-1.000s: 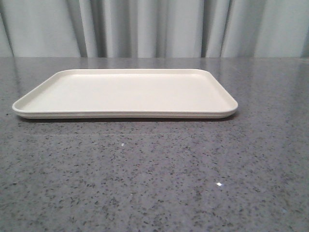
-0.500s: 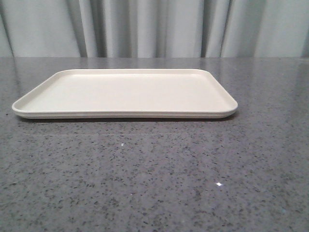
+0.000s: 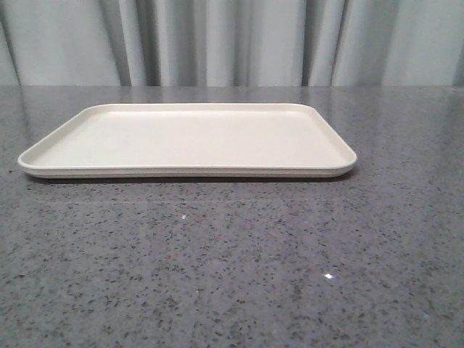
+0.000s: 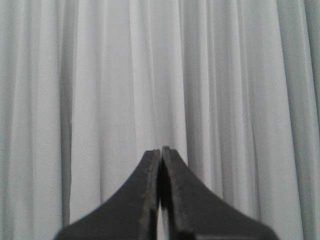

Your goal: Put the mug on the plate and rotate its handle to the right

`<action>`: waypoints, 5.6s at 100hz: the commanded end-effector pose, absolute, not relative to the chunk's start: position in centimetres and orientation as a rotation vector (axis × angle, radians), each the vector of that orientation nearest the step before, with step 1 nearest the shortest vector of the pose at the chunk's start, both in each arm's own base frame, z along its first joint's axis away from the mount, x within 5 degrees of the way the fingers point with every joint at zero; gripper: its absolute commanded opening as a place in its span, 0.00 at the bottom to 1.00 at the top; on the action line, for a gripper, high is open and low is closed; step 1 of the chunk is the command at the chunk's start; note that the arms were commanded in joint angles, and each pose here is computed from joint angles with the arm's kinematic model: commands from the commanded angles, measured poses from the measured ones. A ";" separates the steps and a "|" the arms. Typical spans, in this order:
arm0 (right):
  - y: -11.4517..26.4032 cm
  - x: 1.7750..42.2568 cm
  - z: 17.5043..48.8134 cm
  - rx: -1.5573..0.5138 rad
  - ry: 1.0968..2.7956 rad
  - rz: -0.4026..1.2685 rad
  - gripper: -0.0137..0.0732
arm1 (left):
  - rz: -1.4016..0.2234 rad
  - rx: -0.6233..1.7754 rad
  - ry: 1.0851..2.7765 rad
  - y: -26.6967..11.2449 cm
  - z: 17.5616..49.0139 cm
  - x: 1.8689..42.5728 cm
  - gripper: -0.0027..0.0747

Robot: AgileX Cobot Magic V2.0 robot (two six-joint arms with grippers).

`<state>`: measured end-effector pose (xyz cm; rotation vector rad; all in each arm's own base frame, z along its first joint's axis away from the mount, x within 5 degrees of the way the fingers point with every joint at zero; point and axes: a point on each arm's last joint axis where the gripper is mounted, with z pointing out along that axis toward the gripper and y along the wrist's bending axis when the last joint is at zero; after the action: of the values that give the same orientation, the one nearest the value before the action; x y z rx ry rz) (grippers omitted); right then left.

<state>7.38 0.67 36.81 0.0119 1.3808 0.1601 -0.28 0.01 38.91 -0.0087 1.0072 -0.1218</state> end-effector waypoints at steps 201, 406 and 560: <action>0.8 9.8 47.6 -0.099 1.301 0.019 0.59 | 0.201 -0.056 2.024 1.3 52.4 12.2 0.51; 1.0 11.5 46.1 -0.118 1.456 0.027 0.59 | 0.247 0.056 2.765 0.7 32.8 20.6 0.51; 1.1 11.5 45.9 -0.119 1.464 0.027 0.58 | -0.003 0.188 2.436 -1.3 42.3 21.7 0.01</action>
<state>11.63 1.19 44.50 -0.1238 1.5583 0.0496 21.79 -0.64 39.25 0.1706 2.5742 0.0797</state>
